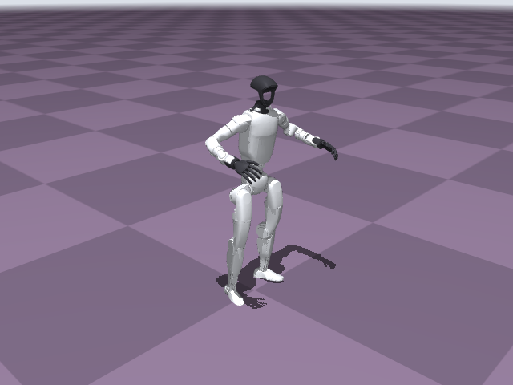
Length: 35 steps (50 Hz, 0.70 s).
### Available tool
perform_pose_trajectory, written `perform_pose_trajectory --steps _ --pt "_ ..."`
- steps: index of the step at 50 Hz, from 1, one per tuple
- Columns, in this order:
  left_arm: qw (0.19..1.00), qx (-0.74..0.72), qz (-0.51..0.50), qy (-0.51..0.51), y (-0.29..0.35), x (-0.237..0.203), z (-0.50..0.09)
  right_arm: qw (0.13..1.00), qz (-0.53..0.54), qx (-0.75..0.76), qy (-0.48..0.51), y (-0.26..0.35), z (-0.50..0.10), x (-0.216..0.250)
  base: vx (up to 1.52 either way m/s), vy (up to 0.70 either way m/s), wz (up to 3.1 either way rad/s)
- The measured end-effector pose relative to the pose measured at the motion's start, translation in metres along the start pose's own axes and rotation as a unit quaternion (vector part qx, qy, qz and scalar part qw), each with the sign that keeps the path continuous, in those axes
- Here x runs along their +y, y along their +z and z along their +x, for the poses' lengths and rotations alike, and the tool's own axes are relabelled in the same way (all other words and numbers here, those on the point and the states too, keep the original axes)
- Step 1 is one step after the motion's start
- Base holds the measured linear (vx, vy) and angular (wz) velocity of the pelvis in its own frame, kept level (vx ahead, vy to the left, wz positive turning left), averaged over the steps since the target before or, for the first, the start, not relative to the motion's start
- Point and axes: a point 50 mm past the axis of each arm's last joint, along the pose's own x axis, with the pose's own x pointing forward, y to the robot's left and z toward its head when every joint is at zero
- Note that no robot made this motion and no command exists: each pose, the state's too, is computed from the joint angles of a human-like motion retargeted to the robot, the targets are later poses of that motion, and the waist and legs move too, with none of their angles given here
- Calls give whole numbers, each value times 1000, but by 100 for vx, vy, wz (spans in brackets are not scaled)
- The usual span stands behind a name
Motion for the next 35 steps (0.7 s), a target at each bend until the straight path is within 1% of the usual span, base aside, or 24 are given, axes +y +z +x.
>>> perform_pose_trajectory --steps 4,8,12,16,20,23,30,35 --pt "988 124 -93 -14 -52 -57 -5 989 113 88 40 -39 6 66 0 0 0" --pt "952 256 -164 -20 -92 -119 -20 957 198 198 68 -69 3 138 0 0 0" --pt "905 370 -211 -27 -112 -170 -42 910 245 320 94 -89 -14 201 0 0 0" --pt "866 437 -241 -21 -117 -199 -60 864 272 410 110 -96 -31 240 0 0 0" --pt "847 464 -259 -6 -117 -212 -72 836 291 452 110 -95 -42 260 0 0 0" --pt "841 471 -268 3 -115 -218 -77 830 298 458 107 -93 -45 266 0 0 0" --pt "841 461 -284 8 -110 -223 -78 851 269 439 103 -90 -34 261 0 0 0" --pt "858 424 -287 27 -103 -214 -57 871 240 418 97 -88 -24 253 -5 -1 27"
